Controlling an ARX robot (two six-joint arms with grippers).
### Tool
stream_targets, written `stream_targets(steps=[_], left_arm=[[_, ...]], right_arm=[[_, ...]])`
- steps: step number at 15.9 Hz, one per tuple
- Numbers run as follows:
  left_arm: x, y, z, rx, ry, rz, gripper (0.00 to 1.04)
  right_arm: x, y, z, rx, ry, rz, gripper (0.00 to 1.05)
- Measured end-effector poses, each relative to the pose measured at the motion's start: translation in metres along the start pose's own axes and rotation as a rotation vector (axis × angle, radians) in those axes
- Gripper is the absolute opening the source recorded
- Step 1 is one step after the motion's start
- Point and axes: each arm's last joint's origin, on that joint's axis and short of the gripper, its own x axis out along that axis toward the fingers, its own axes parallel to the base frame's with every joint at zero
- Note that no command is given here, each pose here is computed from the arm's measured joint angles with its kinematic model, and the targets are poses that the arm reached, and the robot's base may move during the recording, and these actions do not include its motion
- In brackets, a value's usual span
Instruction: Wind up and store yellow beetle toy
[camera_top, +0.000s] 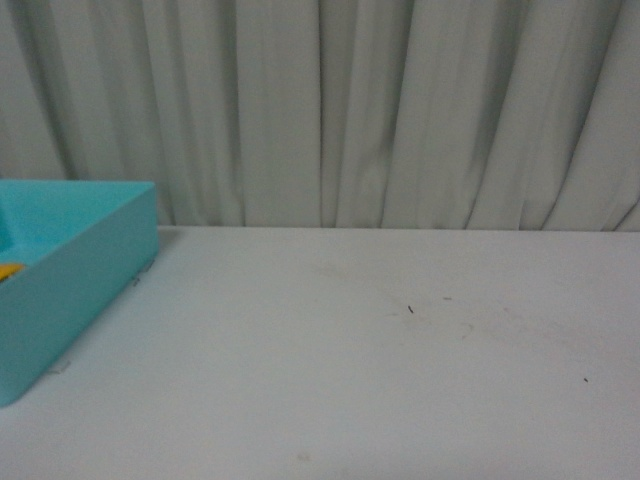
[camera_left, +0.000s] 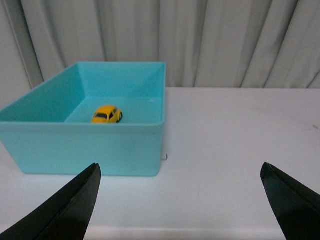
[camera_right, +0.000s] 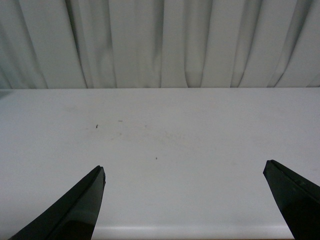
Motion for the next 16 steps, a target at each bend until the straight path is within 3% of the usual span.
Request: stream_targets(steps=[16], left_arm=[[0.0,0.0,-0.0001,0.0,0.002,-0.001,0.98]], right_arm=[[0.0,0.0,-0.0003,0.003,0.003,0.0,0.98]])
